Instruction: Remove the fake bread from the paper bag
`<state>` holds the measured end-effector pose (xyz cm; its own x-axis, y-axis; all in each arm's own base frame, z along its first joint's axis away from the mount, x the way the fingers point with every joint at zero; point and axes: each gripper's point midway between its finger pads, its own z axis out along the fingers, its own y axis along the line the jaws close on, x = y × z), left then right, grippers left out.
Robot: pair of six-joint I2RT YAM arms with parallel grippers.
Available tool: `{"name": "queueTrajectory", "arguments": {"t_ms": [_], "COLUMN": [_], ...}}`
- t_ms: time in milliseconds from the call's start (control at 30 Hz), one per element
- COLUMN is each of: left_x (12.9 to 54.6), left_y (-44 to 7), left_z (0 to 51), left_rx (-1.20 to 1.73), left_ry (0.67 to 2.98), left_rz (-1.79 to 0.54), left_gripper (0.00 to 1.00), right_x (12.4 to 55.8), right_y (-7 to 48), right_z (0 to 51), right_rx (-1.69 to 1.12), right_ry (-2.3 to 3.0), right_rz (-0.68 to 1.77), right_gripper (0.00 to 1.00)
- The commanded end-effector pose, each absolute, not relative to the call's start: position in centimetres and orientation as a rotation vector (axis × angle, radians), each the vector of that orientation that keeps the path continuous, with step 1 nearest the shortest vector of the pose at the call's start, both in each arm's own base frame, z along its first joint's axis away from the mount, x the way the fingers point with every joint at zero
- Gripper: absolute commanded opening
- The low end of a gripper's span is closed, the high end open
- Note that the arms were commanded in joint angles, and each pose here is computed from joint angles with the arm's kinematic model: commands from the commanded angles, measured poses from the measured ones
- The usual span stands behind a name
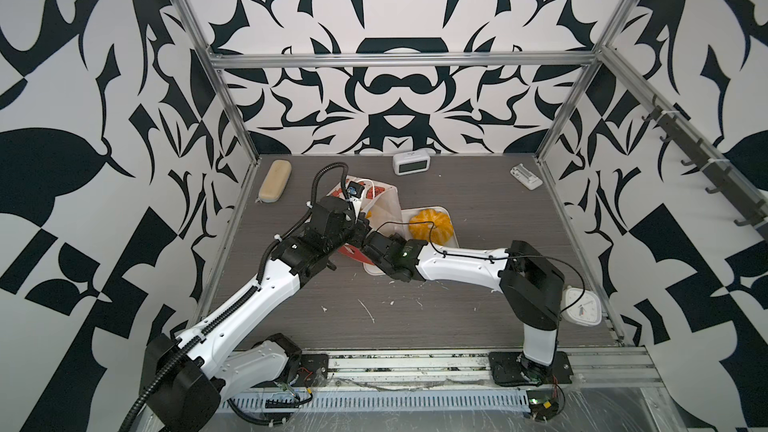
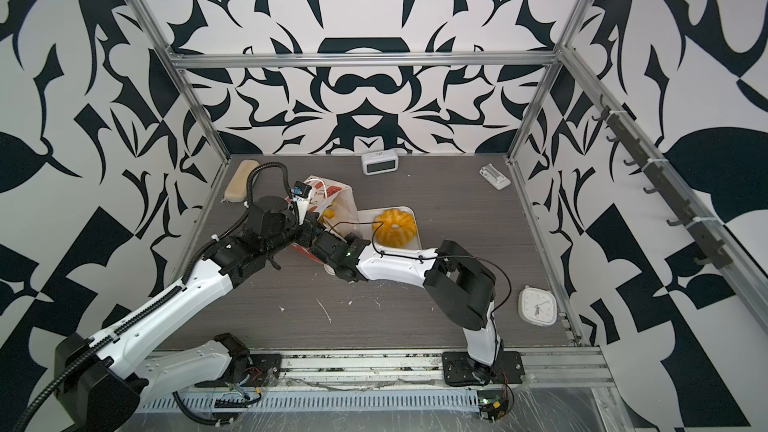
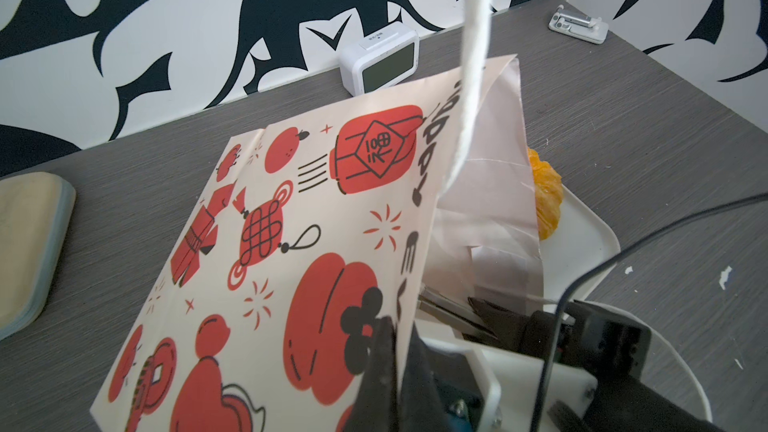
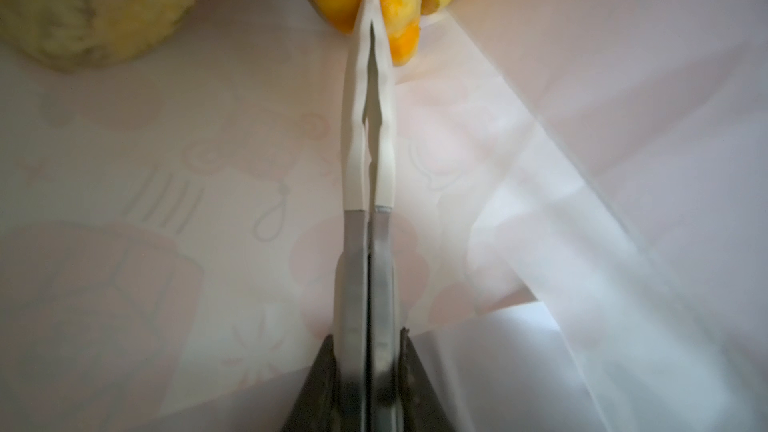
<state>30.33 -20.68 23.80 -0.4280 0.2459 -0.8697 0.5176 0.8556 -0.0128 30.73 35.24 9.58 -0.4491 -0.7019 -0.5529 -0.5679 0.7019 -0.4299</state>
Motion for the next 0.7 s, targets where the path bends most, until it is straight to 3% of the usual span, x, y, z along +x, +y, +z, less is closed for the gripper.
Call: {"name": "queueTrajectory", "arguments": {"t_ms": [0, 667], "left_x": [28.5, 29.2], "left_y": [-23.3, -23.4], "left_z": [23.6, 23.0], "left_rx": [0.648, 0.648], "left_ry": [2.007, 2.009], "left_rz": [-0.475, -0.440], "left_gripper": [0.00, 0.00], "right_x": [32.2, 26.9], "right_y": [36.1, 33.0], "right_z": [15.6, 17.2], "right_rx": [-0.796, -0.796], "right_ry": [2.076, 2.168], "right_rz": [-0.103, 0.116], "right_gripper": [0.17, 0.12]}}
